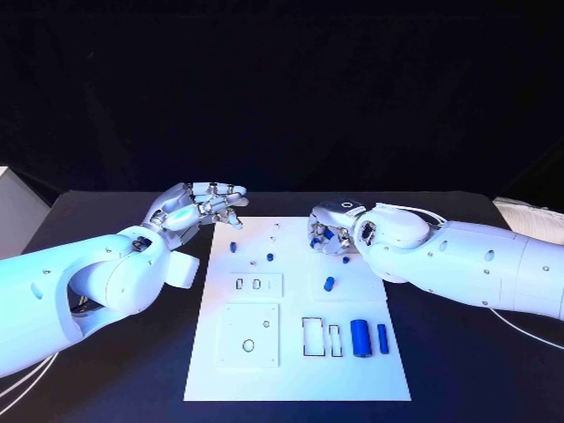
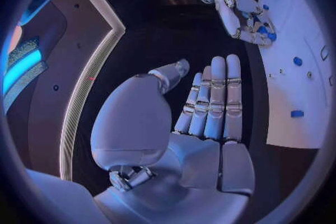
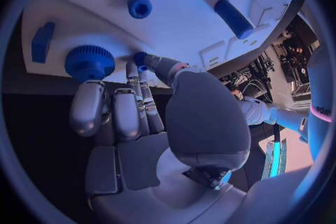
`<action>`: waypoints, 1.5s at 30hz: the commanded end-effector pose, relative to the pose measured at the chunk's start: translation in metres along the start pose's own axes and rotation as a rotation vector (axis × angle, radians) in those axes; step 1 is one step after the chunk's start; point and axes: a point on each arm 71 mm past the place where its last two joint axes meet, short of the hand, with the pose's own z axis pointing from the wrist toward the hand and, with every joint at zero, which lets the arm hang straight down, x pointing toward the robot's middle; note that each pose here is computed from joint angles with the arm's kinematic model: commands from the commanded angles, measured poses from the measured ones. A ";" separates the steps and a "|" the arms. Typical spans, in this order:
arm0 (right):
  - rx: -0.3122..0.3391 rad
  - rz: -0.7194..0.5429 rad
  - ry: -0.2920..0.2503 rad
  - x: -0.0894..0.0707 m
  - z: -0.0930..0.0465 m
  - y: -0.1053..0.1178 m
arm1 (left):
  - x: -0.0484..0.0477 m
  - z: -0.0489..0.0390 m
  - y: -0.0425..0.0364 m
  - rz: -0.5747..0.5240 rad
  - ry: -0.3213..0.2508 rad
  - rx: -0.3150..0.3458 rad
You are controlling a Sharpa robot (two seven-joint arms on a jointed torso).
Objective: Assemble the parts on the task board
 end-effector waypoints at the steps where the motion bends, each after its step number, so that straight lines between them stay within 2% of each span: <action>1: 0.002 -0.025 0.014 0.003 0.000 0.001 | 0.0021 0.0006 -0.0013 -0.010 0.019 0.005; 12: 0.023 -0.013 -0.090 -0.004 -0.004 0.006 | 0.0007 0.0009 -0.0010 -0.009 0.017 0.005; 17: 0.022 -0.002 -0.152 -0.016 -0.005 0.014 | -0.0002 0.0009 -0.0010 -0.008 0.014 0.006; 21: 0.021 0.002 -0.191 -0.024 0.001 0.020 | -0.0001 0.0011 -0.0010 -0.008 0.014 0.007; 30: 0.017 0.004 -0.230 -0.031 0.016 0.033 | 0.0013 0.0018 -0.0009 -0.010 0.019 0.008; 40: 0.018 0.000 -0.237 -0.033 0.033 0.043 | 0.0041 0.0009 -0.0031 -0.013 0.026 0.012; 45: 0.021 -0.002 -0.236 -0.033 0.036 0.045 | 0.0041 0.0006 -0.0041 -0.013 0.027 0.013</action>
